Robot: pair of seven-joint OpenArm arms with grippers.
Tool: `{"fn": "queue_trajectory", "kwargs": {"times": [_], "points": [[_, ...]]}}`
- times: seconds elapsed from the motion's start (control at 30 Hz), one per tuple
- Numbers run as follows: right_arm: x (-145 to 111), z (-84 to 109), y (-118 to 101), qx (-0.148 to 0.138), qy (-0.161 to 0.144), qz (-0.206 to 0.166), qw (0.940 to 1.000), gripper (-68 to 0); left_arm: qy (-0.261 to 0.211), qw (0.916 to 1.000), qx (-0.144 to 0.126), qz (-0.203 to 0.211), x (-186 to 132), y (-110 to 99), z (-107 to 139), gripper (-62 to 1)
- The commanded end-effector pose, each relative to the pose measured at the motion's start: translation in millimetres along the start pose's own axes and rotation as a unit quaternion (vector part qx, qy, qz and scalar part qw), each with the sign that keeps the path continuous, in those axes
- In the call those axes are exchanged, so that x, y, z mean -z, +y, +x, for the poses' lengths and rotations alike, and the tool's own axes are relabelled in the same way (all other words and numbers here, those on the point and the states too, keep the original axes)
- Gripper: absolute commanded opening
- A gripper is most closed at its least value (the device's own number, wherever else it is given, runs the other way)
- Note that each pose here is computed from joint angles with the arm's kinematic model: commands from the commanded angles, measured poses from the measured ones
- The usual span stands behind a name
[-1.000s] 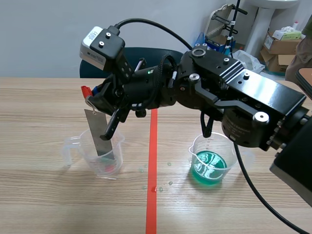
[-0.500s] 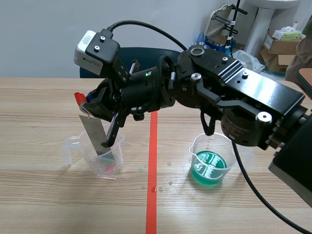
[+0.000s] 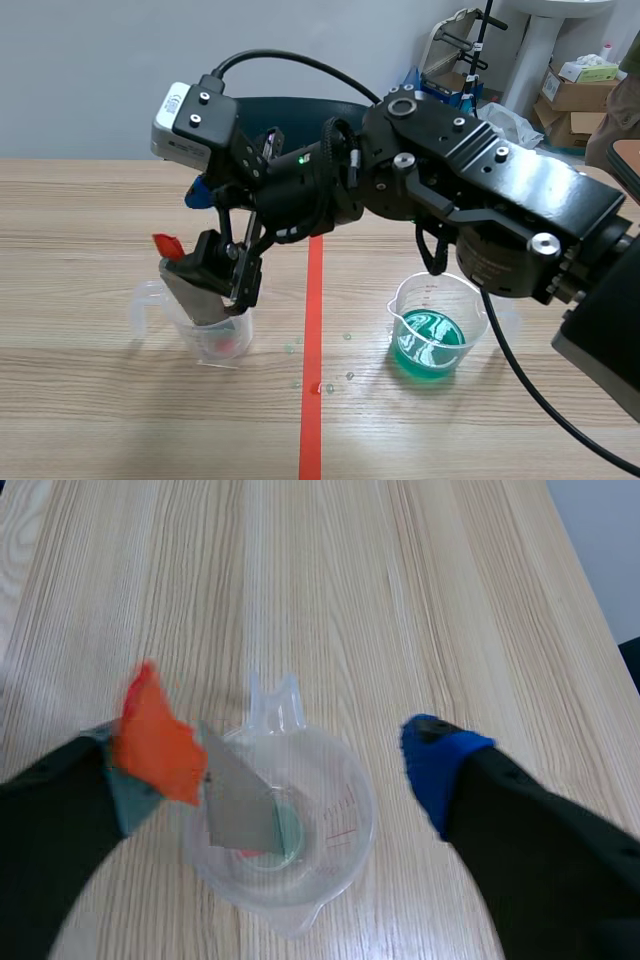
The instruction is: Do the redox reaction experiment
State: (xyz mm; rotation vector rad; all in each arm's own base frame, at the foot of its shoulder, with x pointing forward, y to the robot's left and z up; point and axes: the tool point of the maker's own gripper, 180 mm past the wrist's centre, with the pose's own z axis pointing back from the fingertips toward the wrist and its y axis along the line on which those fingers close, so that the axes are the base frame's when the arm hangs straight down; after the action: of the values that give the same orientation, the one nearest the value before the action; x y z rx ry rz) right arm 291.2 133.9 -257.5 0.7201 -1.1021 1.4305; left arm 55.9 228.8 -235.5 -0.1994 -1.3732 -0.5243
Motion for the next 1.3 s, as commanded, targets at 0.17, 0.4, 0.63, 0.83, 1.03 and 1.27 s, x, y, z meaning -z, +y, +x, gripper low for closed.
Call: {"fn": "queue_trajectory", "kwargs": {"times": [0.17,0.4,0.63,0.83,1.03,1.27], "points": [[-1.2,10.2,-4.7,-0.016,-0.01,-0.002,0.9998,0.4,-0.013,0.9999,-0.002,0.003,1.2,0.1,5.2,1.4],[-1.2,5.2,-5.6,-0.028,0.004,-0.004,0.9996,0.4,-0.013,0.9999,-0.002,0.003,1.2,0.1,5.2,1.4],[-1.2,5.0,-5.7,-0.028,0.005,-0.004,0.9996,0.4,-0.013,0.9999,-0.002,0.003,1.2,0.1,5.2,1.4],[-1.2,5.1,-5.6,-0.028,0.005,-0.004,0.9996,0.4,-0.013,0.9999,-0.002,0.003,1.2,0.1,5.2,1.4],[-1.2,5.1,-5.6,-0.028,0.005,-0.004,0.9996,0.4,-0.013,0.9999,-0.002,0.003,1.2,0.1,5.2,1.4],[-1.2,5.1,-5.6,-0.028,0.004,-0.004,0.9996,0.4,-0.013,0.9999,-0.002,0.003,1.2,0.1,5.2,1.4]]}}
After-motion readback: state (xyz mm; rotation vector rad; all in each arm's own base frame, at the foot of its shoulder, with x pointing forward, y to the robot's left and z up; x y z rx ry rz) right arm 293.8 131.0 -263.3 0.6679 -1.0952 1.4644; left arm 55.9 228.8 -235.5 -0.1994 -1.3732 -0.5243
